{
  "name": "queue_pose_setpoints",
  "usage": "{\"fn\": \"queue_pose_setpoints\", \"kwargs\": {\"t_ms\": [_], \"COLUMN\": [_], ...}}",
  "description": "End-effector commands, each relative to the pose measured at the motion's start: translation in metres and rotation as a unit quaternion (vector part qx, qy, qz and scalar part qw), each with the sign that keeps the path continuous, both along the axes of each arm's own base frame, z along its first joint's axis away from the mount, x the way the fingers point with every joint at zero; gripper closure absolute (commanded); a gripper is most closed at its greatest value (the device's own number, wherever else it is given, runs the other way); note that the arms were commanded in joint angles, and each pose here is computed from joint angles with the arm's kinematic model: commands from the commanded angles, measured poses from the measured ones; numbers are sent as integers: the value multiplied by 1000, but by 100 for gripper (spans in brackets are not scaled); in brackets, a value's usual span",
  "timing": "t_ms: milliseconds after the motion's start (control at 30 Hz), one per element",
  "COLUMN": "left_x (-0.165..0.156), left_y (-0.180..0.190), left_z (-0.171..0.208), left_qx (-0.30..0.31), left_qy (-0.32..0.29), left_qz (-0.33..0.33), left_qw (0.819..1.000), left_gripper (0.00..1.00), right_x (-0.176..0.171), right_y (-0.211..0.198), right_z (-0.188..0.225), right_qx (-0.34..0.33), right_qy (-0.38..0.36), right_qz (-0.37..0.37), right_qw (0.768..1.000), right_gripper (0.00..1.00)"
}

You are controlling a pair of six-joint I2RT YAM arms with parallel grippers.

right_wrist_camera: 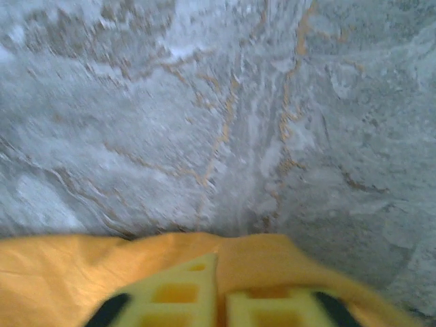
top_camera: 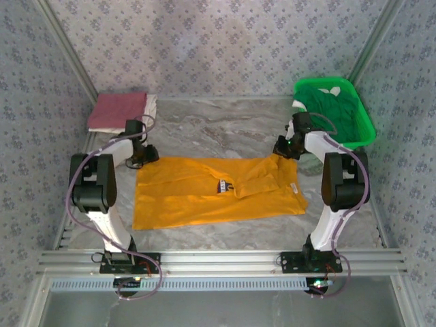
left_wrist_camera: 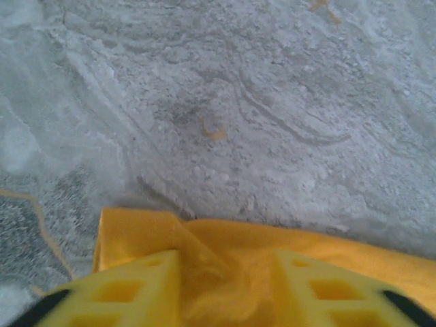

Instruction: Fold and stack the t-shirts

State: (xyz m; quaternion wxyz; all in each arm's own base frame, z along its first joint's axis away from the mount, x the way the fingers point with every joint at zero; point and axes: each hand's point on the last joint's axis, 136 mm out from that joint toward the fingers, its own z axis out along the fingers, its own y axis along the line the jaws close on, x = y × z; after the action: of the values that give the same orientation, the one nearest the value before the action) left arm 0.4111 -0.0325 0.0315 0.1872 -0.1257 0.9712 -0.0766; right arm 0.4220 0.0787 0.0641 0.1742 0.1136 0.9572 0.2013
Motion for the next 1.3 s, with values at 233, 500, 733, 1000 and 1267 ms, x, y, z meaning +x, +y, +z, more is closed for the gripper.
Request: {"fn": "queue_pose_setpoints", "kwargs": {"t_ms": [233, 500, 733, 1000, 1267], "left_x": [8, 21, 20, -22, -44], "left_y": [33, 36, 33, -19, -195], "left_z": [10, 18, 44, 68, 90], "left_qx": [16, 17, 20, 18, -51], "left_qy": [12, 5, -27, -34, -89], "left_qz": [35, 29, 37, -27, -262], "left_qw": [999, 999, 999, 999, 960], "left_gripper": [98, 72, 59, 56, 56], "right_x": [28, 39, 41, -18, -59], "right_y": [-37, -53, -50, -14, 16], "right_z": [26, 19, 43, 61, 19], "right_qx": [60, 77, 75, -10, -70], "right_qy": [-24, -10, -41, -65, 9], "right_qz": [-109, -147, -134, -47, 46], "right_qw": [992, 986, 987, 997, 996], "right_gripper": [100, 76, 58, 54, 51]}}
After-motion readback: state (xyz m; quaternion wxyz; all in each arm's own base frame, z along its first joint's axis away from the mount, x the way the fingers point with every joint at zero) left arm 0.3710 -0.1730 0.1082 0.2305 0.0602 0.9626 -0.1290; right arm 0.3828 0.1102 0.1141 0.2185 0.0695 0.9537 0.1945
